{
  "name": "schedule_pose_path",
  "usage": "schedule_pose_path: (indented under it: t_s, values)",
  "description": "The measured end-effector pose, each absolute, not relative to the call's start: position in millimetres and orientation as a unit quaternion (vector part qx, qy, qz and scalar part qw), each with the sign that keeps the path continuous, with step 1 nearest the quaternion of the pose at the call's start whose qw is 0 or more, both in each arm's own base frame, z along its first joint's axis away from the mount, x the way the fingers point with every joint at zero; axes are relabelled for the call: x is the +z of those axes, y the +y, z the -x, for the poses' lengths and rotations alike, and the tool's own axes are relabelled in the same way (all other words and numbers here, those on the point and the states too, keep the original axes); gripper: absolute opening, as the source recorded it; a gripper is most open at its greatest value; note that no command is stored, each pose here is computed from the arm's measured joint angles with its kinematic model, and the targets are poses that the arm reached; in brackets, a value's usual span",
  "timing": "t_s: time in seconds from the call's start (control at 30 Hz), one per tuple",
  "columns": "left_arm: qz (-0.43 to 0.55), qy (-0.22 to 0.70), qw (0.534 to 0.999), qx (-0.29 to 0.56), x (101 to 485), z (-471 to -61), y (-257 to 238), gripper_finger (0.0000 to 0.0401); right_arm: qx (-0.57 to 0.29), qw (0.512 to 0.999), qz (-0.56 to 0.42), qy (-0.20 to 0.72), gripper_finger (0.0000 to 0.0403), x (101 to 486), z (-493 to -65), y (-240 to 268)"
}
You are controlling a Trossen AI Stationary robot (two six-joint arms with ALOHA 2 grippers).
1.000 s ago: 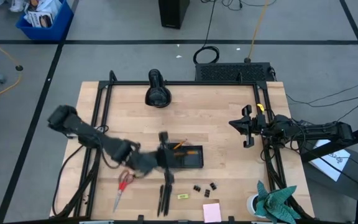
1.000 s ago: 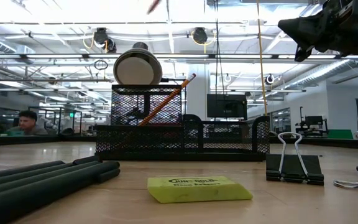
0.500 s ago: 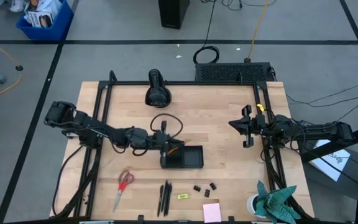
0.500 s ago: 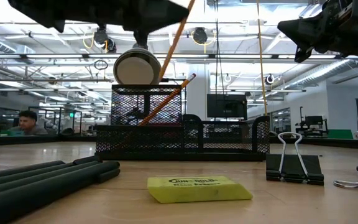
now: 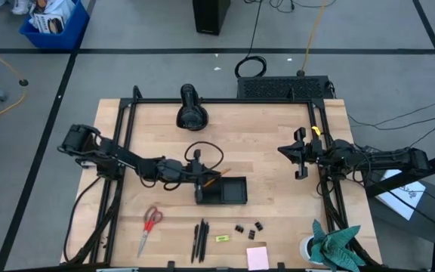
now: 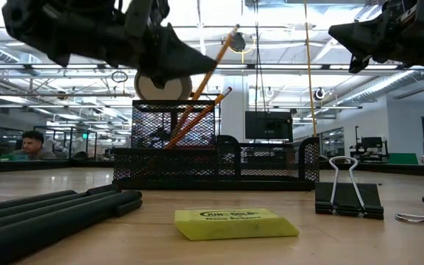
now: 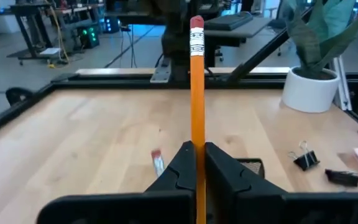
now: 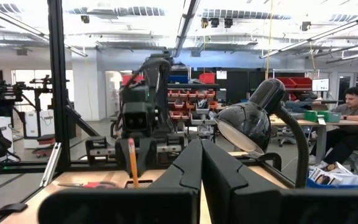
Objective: Pick and place office supplies into organizer
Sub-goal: Put the orange pencil into the desk organizer
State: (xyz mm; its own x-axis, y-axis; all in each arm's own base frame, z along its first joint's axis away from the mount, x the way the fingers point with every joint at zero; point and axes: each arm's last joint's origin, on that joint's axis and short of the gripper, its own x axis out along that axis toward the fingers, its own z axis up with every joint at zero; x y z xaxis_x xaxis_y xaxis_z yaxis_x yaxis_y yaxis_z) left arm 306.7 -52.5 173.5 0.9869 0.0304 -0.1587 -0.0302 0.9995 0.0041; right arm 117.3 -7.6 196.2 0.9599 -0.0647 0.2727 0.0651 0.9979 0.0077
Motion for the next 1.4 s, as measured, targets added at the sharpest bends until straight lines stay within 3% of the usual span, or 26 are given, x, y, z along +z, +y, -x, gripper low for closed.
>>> schedule_pose_path:
  t_s: [0.77,1.03,1.4]
  values:
    - [0.061,0.156,0.984,0.058,147.5,-304.8,-49.8,0.0005,-0.035,0.99,0.012,-0.135,0.0,195.8,-117.8,-7.7]
    - [0.076,0.181,0.978,0.073,143.3,-303.1,-48.8,0.0023,-0.035,0.99,0.012,-0.135,0.0,195.8,-117.8,-7.7]
    - [0.061,0.175,0.982,0.029,145.2,-303.5,-56.7,0.003,-0.034,0.99,0.01,-0.135,0.0,195.7,-117.8,-7.7]
